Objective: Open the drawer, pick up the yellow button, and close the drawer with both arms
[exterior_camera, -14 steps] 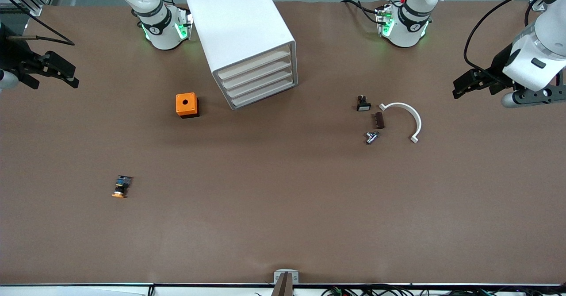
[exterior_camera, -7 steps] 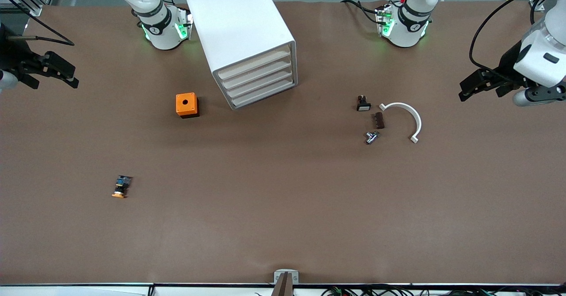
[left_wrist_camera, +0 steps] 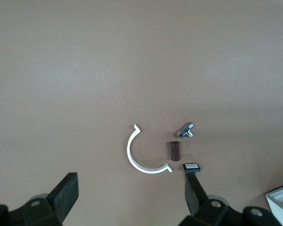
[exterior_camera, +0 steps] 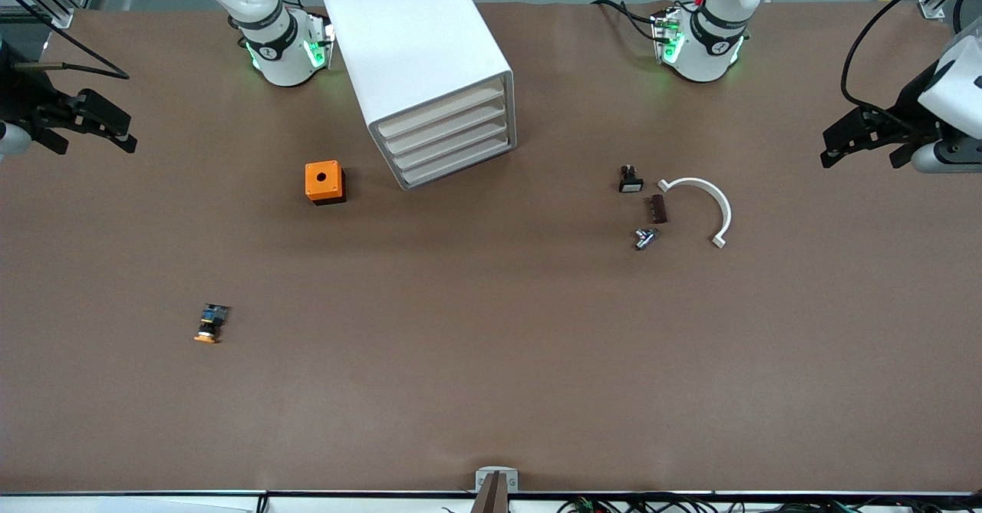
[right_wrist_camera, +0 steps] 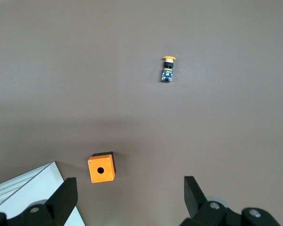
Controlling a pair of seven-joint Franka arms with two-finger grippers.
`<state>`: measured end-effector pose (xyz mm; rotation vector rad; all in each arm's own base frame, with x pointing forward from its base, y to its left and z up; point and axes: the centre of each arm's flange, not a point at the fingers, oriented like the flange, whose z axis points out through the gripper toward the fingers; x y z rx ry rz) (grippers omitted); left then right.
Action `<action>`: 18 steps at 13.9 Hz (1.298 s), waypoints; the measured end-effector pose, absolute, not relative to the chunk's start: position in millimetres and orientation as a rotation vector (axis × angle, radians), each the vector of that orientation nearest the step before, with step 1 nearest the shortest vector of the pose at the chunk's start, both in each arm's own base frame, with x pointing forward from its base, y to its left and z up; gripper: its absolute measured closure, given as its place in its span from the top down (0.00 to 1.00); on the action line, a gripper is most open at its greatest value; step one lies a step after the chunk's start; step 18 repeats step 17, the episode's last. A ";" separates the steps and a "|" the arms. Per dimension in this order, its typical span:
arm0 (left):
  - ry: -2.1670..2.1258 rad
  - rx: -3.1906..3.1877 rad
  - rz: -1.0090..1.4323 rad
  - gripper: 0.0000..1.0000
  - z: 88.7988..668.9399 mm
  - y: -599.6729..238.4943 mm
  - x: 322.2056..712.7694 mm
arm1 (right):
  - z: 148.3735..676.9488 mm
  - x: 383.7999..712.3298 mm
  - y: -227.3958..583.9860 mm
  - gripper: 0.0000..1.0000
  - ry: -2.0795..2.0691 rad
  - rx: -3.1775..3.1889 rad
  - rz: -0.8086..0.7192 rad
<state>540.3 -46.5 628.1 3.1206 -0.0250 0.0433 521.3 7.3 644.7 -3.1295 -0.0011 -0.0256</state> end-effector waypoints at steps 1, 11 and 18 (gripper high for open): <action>-0.026 3.120 0.046 1.00 629.0 -47.0 540.4 | 644.6 521.4 7.3 1.00 -0.001 -3.130 -0.027; -0.031 3.121 0.060 1.00 633.2 -48.0 541.1 | 641.2 522.4 0.4 1.00 0.026 -3.106 -0.029; -0.034 3.121 0.059 1.00 632.6 -48.7 541.9 | 637.4 521.0 -1.9 1.00 0.034 -3.102 -0.017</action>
